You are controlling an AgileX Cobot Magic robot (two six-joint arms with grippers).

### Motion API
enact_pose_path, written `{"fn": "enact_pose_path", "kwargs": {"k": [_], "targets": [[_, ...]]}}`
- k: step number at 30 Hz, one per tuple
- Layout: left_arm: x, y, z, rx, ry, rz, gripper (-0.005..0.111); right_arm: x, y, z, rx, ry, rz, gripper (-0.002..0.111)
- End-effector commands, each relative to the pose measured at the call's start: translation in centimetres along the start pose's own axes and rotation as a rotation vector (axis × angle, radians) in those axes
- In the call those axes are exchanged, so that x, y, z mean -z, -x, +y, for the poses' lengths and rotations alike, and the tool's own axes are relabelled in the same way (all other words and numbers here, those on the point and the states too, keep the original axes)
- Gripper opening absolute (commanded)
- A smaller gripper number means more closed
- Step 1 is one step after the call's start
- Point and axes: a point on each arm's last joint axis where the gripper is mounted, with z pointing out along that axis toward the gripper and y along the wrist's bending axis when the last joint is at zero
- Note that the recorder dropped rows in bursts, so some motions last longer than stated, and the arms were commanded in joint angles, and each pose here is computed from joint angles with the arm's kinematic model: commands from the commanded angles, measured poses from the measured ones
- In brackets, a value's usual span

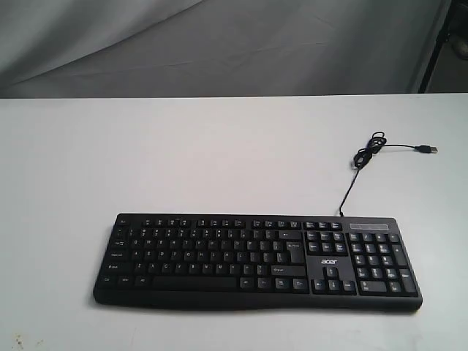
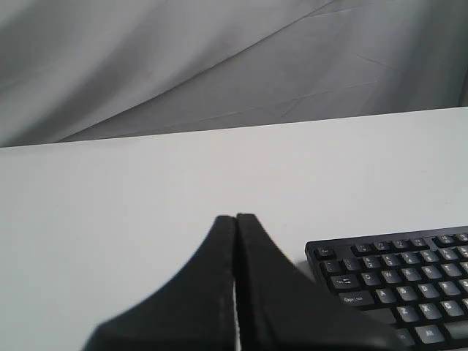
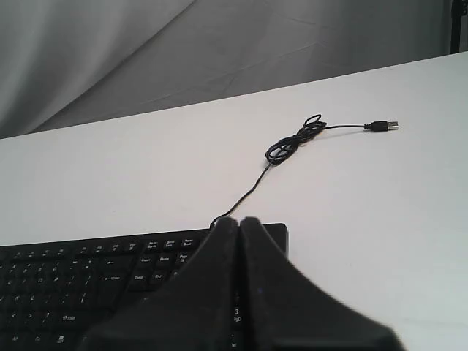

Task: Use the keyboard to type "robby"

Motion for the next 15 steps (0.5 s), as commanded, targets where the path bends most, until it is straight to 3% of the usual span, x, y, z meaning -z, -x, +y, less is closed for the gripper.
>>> {"fn": "enact_pose_path", "kwargs": {"k": [1, 15], "targets": [[-0.01, -0.06, -0.03, -0.003, -0.005, -0.007, 0.000, -0.02, -0.07, -0.09, 0.014, -0.010, -0.004, 0.000], [-0.01, -0.06, -0.03, -0.003, -0.005, -0.007, 0.000, -0.02, -0.07, -0.06, -0.004, -0.006, -0.003, 0.000]]}}
